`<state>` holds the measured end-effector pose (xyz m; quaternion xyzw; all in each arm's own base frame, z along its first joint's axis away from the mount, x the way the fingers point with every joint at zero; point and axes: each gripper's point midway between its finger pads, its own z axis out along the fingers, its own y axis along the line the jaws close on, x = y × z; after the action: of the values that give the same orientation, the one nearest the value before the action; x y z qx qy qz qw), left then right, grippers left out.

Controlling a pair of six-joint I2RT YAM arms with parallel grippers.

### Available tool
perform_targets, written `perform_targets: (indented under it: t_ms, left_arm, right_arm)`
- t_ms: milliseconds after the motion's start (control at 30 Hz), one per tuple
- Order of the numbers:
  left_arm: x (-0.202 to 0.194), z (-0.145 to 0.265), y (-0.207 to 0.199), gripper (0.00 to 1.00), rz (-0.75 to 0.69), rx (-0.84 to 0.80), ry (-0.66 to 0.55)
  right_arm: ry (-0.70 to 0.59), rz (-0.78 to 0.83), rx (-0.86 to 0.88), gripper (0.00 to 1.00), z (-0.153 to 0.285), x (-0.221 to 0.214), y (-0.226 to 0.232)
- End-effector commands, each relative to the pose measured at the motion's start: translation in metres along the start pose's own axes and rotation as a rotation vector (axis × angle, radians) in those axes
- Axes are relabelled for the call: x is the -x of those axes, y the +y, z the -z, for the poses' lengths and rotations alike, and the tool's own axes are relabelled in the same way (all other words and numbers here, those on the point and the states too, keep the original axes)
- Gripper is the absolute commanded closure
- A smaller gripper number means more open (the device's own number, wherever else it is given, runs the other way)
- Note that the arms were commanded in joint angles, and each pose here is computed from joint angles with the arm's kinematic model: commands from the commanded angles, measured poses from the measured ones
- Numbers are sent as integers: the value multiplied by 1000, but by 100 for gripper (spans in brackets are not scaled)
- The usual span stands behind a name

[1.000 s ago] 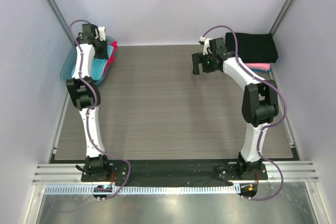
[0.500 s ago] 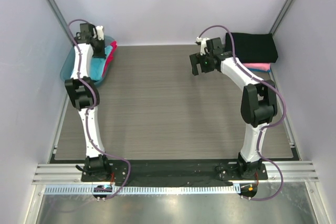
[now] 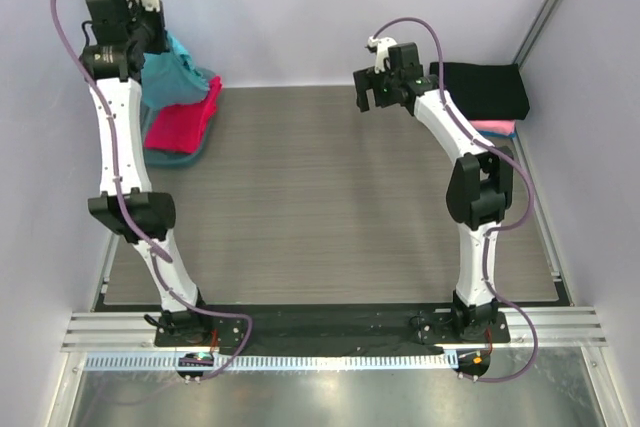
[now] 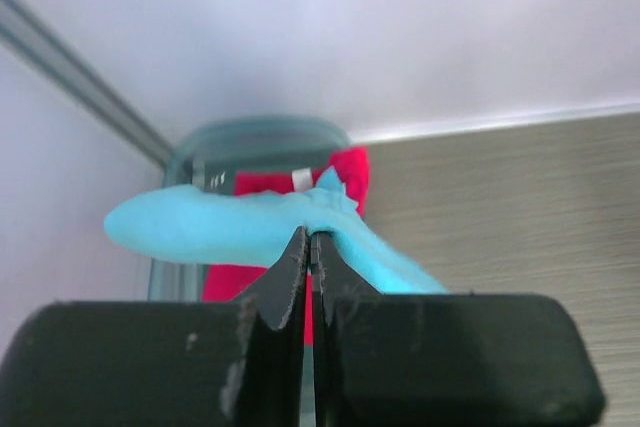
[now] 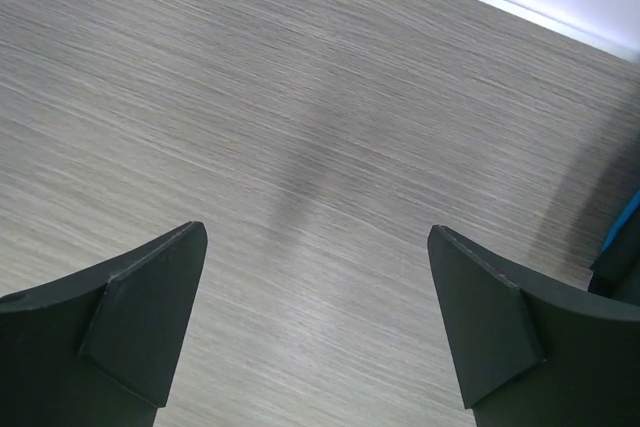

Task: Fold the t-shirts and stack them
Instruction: Grab the tshirt from the pile, then move the tshirt to the center of the board

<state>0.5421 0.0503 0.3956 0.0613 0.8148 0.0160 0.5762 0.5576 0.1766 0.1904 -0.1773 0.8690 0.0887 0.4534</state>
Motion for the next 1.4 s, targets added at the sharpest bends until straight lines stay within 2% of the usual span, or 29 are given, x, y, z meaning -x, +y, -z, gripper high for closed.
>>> perform_targets:
  t_ms: [0,67,100,167,367,467,567,700,733,800,833,967,1033,1100,1200,1267,1367]
  left_arm:
    - [71,46,-56,100,-137,-140,-229]
    - [84,58,-77,100,-192,-177,-277]
    - [91,65,-105,100,-218,-222,-302]
    - [114,87,-135,100,-254,-263,-382]
    - [158,129,-190,100,-299,-345,-552]
    - [153,130,-217,100,-320,-398,-554]
    - [122,110,-237,100,-270,-479,-455]
    - [30,66,-273,99,-179,-640,-194]
    - [-20,48,-283,99,-156,-675,-64]
    - [-76,37,-295,98,-113,-732,80]
    - [-129,29,-300,97,-91,-751,216]
    - [-234,25,-300,78,-46,-737,534]
    - [-256,21,-289,78,-49,-663,605]
    - [-263,18,-278,76,-60,-595,605]
    - [-253,20,-263,71,-85,-517,567]
    - [-252,25,-254,65,-96,-475,571]
    - [-260,36,-242,63,-83,-447,603]
  right_arm:
    - [-17,-24,-23,0,-1,9,-11]
    - [-26,-16,-36,0,1,13,-18]
    - [-28,-15,-43,0,2,14,-21]
    - [-41,-22,-64,0,6,18,-30]
    - [-49,-29,-86,0,23,18,-57]
    - [-54,-54,-106,0,38,15,-81]
    - [-37,-66,-127,0,47,4,-94]
    - [-11,-86,-160,0,65,-14,-109]
    - [14,-91,-161,0,65,-26,-110]
    - [27,-88,-154,0,70,-34,-110]
    - [32,-78,-153,0,73,-37,-109]
    - [26,-28,-70,3,77,-38,-95]
    - [-3,18,96,6,77,-34,-66]
    - [-7,116,218,9,73,-35,-35]
    - [45,305,325,13,54,-53,8]
    - [61,419,391,19,39,-68,26]
    - [49,524,456,25,20,-75,58]
